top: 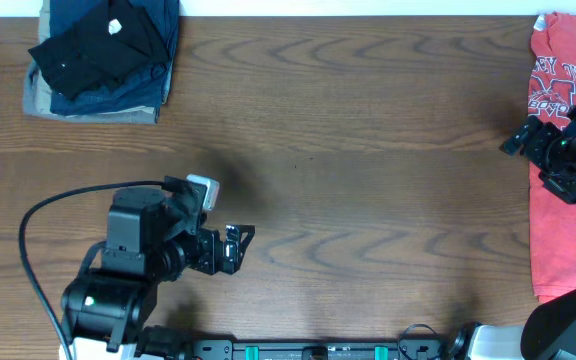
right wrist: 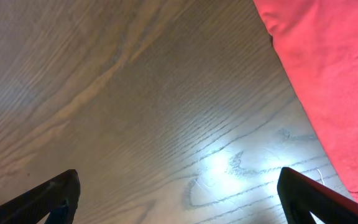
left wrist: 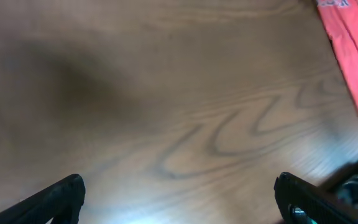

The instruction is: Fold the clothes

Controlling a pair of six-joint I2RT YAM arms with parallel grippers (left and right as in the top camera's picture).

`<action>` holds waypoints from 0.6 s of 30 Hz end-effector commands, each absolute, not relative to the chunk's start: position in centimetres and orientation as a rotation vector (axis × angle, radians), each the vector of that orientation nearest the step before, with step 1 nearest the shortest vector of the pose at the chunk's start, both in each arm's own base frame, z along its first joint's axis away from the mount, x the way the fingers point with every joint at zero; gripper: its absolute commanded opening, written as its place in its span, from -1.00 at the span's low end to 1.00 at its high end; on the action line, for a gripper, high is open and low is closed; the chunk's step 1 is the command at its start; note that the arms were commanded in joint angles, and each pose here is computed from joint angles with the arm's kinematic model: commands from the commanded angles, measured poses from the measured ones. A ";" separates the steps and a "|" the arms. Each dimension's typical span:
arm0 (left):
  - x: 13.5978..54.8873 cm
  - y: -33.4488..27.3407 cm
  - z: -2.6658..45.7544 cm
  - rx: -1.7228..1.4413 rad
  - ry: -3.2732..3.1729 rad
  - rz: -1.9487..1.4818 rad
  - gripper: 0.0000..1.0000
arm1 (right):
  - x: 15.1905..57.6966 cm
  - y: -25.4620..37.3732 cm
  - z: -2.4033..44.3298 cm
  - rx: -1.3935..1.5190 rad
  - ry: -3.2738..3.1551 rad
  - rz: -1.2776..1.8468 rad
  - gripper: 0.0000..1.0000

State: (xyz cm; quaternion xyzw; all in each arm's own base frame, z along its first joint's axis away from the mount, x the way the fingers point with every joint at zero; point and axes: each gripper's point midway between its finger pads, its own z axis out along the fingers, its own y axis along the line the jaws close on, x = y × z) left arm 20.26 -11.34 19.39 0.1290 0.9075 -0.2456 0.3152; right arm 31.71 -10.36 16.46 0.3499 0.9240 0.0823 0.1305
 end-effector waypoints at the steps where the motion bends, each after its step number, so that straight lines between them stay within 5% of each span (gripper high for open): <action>1: 20.2 -11.4 20.1 0.536 2.297 -0.559 0.96 | 31.5 -10.7 17.0 1.031 2.660 0.228 0.99; 18: 19.5 -8.9 21.8 0.517 1.867 -0.364 0.96 | 31.5 -10.7 17.0 1.032 2.659 0.228 0.99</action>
